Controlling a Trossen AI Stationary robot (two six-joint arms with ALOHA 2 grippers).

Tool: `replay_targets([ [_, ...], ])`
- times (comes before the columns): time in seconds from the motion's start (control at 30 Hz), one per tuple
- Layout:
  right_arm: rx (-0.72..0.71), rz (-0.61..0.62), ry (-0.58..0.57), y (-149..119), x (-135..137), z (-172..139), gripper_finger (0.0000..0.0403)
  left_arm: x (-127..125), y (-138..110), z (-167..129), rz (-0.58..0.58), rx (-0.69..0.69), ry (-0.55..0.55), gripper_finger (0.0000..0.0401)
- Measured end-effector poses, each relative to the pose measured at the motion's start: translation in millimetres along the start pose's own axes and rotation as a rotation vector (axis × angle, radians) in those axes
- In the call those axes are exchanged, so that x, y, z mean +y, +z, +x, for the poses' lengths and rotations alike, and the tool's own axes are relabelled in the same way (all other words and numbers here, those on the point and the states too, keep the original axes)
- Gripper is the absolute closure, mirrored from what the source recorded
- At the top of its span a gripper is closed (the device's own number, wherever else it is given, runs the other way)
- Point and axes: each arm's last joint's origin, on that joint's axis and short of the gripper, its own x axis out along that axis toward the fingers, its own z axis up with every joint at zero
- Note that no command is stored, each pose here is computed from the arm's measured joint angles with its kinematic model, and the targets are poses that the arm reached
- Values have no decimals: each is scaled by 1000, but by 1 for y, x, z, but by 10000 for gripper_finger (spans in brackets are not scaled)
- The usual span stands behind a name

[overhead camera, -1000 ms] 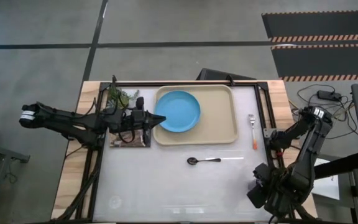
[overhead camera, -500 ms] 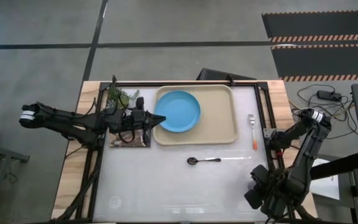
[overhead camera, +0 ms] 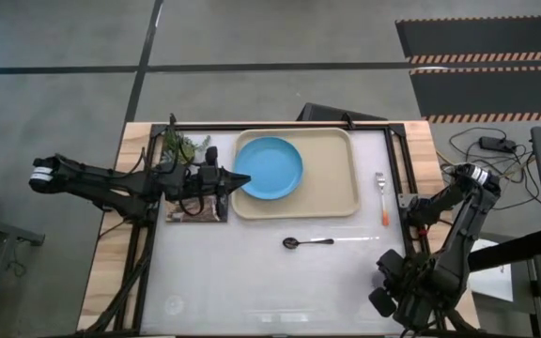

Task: Pick and place plate/cup/fork/spoon on tray
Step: Put the violet cup on the top right of the white tray

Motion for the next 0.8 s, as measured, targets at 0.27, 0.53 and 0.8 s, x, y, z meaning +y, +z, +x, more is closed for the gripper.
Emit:
replay_targets([
  [0.27,-115,-78,124,17,12,-23,394,0,0,0,0,0,0,398],
  [0.53,-200,-255,165,92,32,-47,394,2,4,-4,17,-20,2,398],
  [0.8,-297,-397,212,194,22,-86,394,8,16,-24,31,-61,7,398],
])
